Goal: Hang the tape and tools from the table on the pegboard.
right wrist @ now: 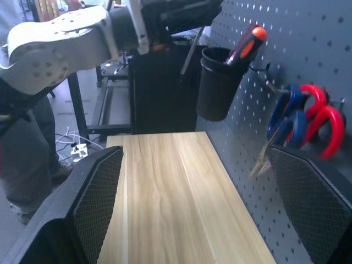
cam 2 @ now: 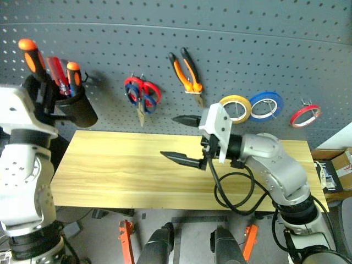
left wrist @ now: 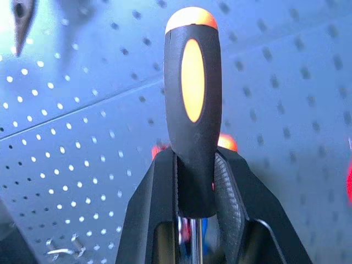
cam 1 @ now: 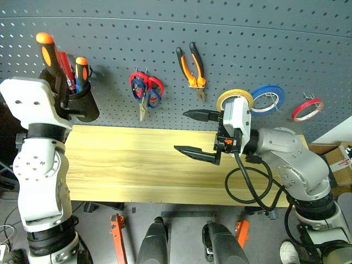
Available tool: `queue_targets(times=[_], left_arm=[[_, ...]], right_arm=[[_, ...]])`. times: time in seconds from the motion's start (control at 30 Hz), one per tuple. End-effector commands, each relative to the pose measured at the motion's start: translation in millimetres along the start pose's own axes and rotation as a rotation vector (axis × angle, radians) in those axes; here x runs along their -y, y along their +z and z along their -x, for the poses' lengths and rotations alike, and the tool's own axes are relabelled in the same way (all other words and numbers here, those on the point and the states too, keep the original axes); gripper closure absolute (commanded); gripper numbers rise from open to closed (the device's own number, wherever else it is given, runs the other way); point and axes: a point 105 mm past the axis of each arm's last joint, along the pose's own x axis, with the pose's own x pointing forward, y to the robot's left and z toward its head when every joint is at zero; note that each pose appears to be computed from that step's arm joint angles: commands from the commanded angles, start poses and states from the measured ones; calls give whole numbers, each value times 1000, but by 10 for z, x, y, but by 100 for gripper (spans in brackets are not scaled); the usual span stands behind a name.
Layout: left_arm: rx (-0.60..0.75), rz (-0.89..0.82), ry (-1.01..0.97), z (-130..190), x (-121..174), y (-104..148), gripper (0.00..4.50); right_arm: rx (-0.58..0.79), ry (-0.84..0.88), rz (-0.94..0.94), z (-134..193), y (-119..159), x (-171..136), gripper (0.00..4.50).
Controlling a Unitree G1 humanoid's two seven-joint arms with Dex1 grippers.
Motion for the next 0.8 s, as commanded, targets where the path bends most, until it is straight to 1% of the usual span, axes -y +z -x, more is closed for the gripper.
queue_targets(times=[0.03,0.2,0.3,0.37,0.5,0.6,0.7,0.8], left_arm=[[91,63,36,-132,-46,266,395],[117,153,104,-391,-197,325,395],[134,145,104,-465,-228,367,395],[141,126,101,-506,-258,350,395],[140,109,109,-581,-265,219,395],[133,116,106,-621,-176,115,395],[93,116,101,-598,-94,-48,395],[47,126,127,-537,-102,-210,395]], right_arm=[[37,9,55,-44,105,-5,0],[39,4,55,-58,105,-17,0],[36,-3,54,-49,105,-19,0],[34,-7,56,-43,103,-20,0],[36,-8,54,-50,102,-34,0],[37,-6,56,-59,105,-48,0],[36,-9,56,-49,111,-50,0],[32,-13,57,-36,111,-50,0]])
